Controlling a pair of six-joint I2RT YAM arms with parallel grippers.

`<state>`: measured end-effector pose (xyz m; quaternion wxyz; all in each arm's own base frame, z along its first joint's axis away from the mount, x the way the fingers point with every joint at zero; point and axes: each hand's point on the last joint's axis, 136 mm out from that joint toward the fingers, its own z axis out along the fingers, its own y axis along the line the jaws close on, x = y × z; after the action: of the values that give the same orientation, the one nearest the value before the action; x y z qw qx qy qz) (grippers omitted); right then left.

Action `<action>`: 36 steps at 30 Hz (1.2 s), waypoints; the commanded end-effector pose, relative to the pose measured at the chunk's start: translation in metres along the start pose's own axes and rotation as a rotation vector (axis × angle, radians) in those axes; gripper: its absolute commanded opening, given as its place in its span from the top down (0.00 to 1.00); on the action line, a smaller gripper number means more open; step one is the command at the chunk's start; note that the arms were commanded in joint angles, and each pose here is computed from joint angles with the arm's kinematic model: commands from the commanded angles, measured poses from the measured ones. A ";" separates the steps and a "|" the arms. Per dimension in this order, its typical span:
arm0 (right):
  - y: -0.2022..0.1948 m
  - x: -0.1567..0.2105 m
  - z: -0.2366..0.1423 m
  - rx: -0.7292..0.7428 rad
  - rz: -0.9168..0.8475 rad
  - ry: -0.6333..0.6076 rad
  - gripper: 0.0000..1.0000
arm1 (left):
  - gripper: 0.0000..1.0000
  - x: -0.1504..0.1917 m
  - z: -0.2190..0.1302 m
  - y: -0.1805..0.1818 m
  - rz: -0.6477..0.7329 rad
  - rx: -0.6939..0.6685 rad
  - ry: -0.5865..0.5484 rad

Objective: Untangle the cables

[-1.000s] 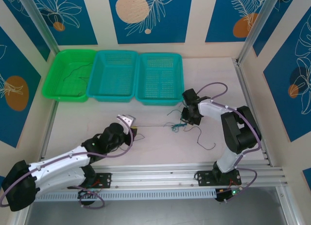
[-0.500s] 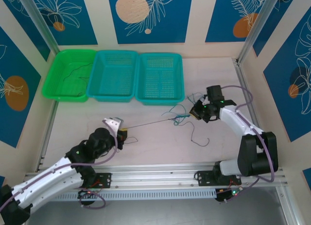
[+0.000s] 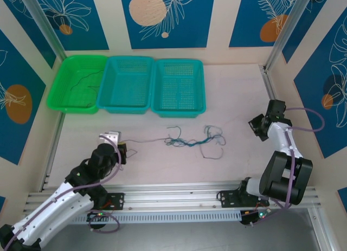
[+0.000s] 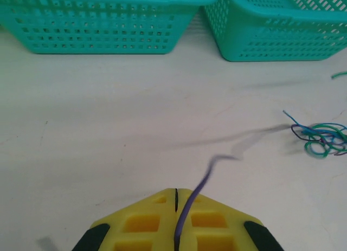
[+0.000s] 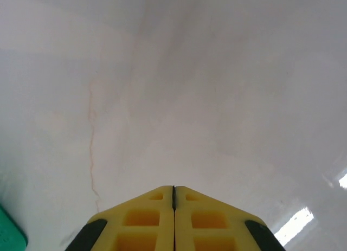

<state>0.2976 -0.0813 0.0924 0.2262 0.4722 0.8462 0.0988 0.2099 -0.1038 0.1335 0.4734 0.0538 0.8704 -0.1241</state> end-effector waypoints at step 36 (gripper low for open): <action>0.161 0.317 0.006 -0.190 -1.019 0.301 1.00 | 1.00 -0.008 0.013 -0.012 -0.001 0.022 0.026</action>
<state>0.2747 0.3103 0.0548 0.1497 -0.0734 0.9718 0.1668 0.2191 -0.1278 0.1252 0.4485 0.0743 0.8780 -0.1497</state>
